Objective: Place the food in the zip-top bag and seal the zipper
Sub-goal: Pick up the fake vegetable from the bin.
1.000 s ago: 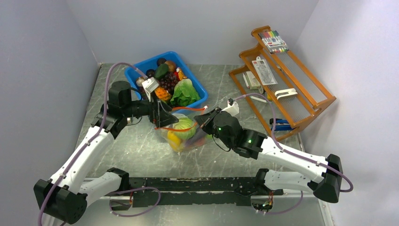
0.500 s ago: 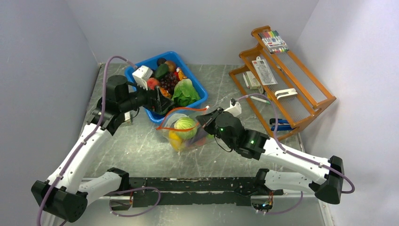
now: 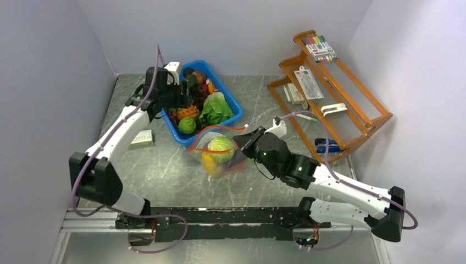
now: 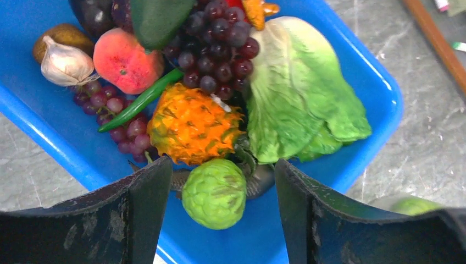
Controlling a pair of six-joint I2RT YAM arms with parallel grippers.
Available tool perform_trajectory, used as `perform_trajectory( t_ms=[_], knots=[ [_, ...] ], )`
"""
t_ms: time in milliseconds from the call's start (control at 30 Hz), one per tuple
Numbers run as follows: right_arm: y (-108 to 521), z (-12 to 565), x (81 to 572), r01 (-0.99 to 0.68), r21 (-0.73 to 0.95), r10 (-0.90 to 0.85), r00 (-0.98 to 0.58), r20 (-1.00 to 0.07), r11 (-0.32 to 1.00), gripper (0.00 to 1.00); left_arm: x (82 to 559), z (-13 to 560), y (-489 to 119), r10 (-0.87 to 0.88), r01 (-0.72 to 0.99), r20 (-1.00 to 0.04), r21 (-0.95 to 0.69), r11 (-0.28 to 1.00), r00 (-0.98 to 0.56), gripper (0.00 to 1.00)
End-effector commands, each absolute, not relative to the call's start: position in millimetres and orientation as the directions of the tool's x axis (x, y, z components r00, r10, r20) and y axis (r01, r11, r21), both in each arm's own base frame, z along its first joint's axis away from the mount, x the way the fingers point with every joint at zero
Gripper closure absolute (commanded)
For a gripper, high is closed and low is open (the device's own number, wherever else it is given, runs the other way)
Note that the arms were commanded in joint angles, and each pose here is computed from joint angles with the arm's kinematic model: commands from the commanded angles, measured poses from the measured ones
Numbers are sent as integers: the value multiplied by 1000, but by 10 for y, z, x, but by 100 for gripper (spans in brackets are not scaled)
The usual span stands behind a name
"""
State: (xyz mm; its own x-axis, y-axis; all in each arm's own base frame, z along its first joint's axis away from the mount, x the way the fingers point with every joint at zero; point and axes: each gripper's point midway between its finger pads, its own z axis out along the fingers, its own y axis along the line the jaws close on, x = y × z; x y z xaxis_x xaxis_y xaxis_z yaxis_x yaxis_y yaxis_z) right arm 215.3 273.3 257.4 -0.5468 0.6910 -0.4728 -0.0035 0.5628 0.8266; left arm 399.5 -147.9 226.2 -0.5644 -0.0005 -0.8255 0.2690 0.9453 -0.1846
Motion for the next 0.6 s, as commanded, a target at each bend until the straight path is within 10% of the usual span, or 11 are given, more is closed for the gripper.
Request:
perform_trajectory(
  t_ms=[0, 567],
  knots=[
    [2659, 2787, 2187, -25, 845, 724, -502, -473, 534, 100, 4070, 2265, -1427, 28, 263, -796, -166, 950, -605, 31],
    [2623, 2640, 2199, 21, 840, 735, -497, -462, 542, 100, 3616, 1463, -1480, 130, 326, -622, -213, 921, -773, 31]
  ],
)
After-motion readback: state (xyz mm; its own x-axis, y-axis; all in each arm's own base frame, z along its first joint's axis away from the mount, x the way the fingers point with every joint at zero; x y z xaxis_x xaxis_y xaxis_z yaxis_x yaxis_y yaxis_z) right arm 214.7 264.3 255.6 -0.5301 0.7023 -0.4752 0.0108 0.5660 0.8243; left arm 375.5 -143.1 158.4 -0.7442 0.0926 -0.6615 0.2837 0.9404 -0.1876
